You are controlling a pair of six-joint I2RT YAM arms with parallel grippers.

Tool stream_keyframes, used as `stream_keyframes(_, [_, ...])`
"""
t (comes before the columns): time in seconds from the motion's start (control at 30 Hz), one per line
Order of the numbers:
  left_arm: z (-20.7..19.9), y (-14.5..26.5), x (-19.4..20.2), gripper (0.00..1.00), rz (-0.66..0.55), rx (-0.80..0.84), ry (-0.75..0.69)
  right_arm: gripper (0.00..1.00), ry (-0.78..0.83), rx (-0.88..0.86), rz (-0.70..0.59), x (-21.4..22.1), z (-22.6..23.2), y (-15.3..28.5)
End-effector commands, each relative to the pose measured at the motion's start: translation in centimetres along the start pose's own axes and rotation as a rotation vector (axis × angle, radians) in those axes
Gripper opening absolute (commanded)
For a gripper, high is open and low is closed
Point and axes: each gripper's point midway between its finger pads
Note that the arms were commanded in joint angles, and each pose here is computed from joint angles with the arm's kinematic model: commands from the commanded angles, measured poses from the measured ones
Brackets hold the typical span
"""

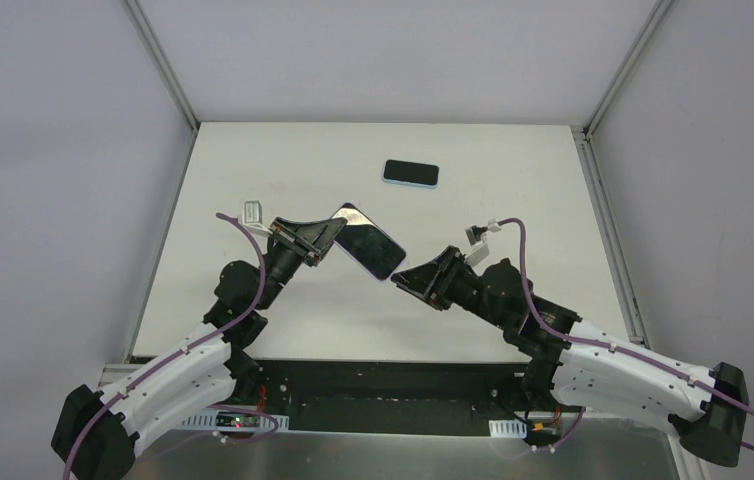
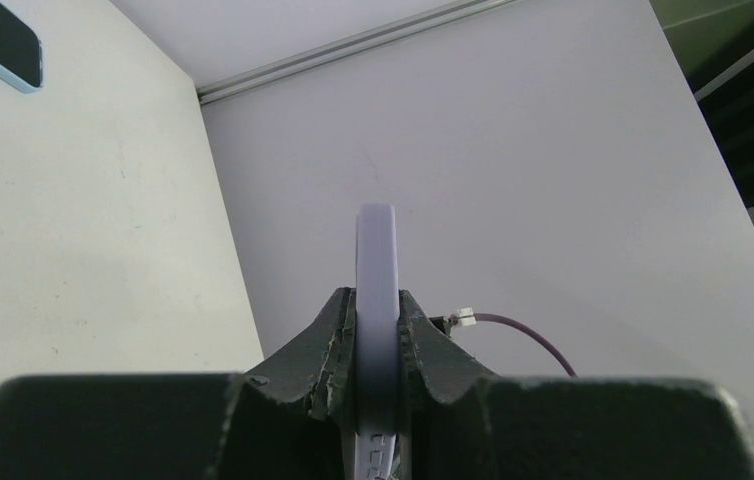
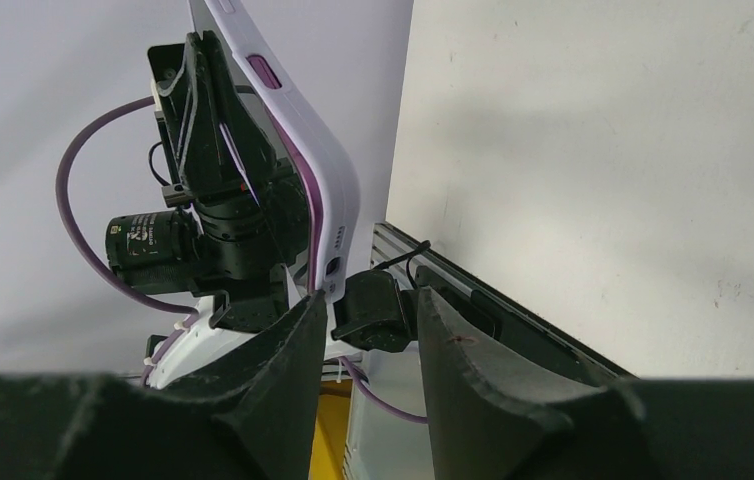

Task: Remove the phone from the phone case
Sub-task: Remove the phone case from the phone.

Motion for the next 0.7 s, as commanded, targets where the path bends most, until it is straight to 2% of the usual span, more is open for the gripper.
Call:
stream_keyframes(0.0, [-4.6,0.5,-1.1,0.0,-0.036,0.153,0.031,0.41,-0.023,-0.075,-0.024,-0.7,2.8,0.0])
stream_keyframes(0.67, [-5.8,0.8,-0.6,0.0,-0.015,0.184,0.042,0.39,-0.065,-0.011,-0.042,-0.8,1.3,-1.2])
Point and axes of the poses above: each gripper's point midway between its finger pads, its own y axis back along the fingers, its own z axis along the line the jaws close on, x = y × z, and after that the axes turned 4 degrees about -y, right-handed
